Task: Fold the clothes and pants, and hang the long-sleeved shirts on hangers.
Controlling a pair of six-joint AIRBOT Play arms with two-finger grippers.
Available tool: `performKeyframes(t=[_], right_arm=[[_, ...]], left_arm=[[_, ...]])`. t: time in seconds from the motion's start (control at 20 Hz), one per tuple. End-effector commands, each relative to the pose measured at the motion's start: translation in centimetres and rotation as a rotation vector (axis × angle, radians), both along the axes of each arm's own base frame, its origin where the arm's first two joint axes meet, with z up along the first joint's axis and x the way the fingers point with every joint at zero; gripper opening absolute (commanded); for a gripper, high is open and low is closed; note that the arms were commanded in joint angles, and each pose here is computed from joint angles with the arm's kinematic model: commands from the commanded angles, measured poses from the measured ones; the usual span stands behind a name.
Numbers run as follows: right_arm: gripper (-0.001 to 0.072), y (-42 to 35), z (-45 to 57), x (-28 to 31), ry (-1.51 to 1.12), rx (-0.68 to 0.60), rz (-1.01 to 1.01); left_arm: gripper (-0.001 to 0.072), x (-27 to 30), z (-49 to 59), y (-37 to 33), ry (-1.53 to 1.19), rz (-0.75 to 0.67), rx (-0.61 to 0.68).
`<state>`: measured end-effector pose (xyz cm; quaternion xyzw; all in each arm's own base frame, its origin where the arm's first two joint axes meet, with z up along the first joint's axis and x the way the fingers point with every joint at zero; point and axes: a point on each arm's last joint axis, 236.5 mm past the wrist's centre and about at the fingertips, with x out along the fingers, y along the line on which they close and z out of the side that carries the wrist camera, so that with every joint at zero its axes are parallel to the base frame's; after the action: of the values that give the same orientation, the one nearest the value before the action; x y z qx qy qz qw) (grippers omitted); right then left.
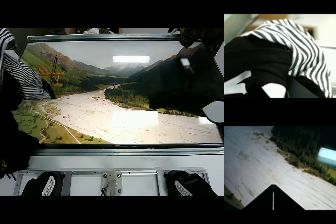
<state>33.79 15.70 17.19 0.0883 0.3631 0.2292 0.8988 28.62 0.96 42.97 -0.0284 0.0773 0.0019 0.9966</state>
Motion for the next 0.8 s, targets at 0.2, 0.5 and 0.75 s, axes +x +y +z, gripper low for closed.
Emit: performKeyframes(t=[0.2,0.5,0.75], right_arm=[[0.0015,-7.9,9.8,3.4,-0.257,-0.034,-0.219],[0.0016,-11.1,10.1,3.5,-0.259,-0.05,-0.302],[0.0019,-11.1,9.7,3.7,-0.249,-0.052,-0.301]], left_arm=[[0.0016,-0.1,-3.3,-20.7,0.142,-0.665,-0.016],[0.0015,4.2,-17.1,-33.4,0.478,-0.852,0.088],[0.0474,11.1,-28.1,-35.1,0.661,-0.765,0.094]])
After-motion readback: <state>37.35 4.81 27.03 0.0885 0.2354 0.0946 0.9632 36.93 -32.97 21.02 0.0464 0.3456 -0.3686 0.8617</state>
